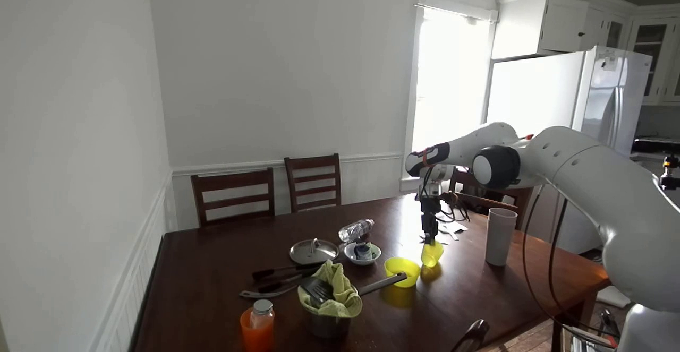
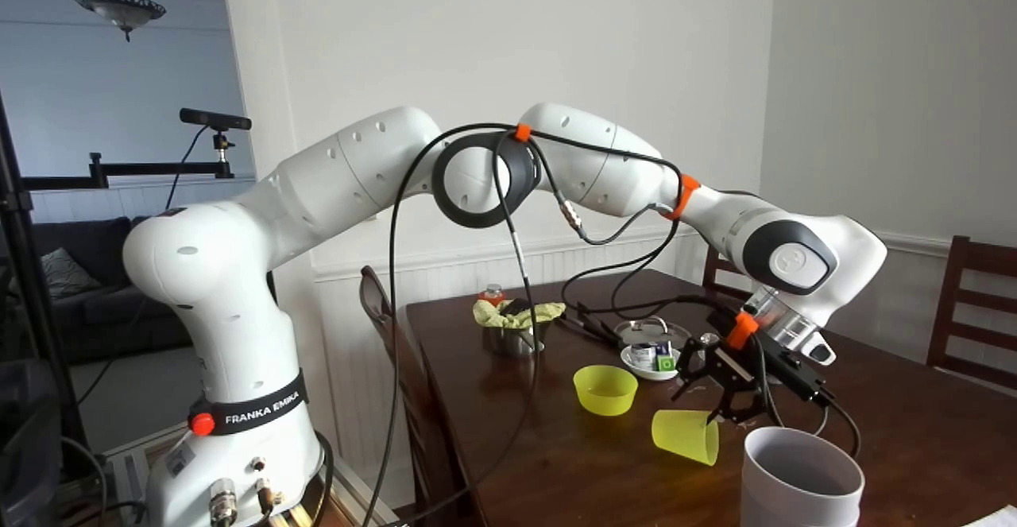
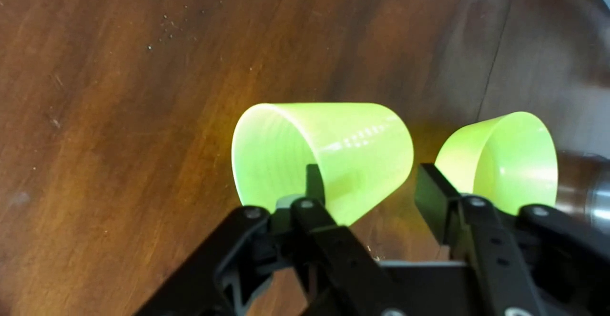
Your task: Put the yellow cup in the yellow bowl then put the spoon in the yellow cup
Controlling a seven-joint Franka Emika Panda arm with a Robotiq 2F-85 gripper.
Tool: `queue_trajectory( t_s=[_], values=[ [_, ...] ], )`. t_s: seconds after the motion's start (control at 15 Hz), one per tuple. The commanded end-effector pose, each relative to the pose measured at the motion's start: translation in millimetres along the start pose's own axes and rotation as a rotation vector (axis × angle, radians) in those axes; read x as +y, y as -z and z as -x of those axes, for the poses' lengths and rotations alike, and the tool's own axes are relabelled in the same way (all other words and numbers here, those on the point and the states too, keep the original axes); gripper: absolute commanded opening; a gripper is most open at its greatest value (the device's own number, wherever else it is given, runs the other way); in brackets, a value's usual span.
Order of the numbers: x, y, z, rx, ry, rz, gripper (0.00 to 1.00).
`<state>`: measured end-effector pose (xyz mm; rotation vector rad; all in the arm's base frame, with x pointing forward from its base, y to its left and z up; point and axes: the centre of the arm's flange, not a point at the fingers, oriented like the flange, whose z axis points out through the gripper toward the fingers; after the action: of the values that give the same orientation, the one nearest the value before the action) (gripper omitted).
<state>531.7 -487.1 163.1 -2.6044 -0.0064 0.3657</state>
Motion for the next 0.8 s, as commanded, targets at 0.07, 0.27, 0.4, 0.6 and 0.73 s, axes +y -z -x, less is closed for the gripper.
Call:
queue_trajectory(
  t_s=[0.07, 0.27, 0.4, 0.6, 0.73],
  values=[
    [-28.2, 17.5, 3.5, -0.021, 0.037, -0.004, 0.16],
    [-48.9, 24.6, 0.8, -0.029, 0.057, 0.012, 0.04],
    [-64.5, 31.0, -2.5, -0.032, 0.077, 0.03, 0.0],
    [-76.3, 34.7, -12.5, -0.053, 0.092, 0.049, 0.04],
    [-76.8, 31.6, -17.3, -0.064, 0.086, 0.063, 0.29]
  ],
)
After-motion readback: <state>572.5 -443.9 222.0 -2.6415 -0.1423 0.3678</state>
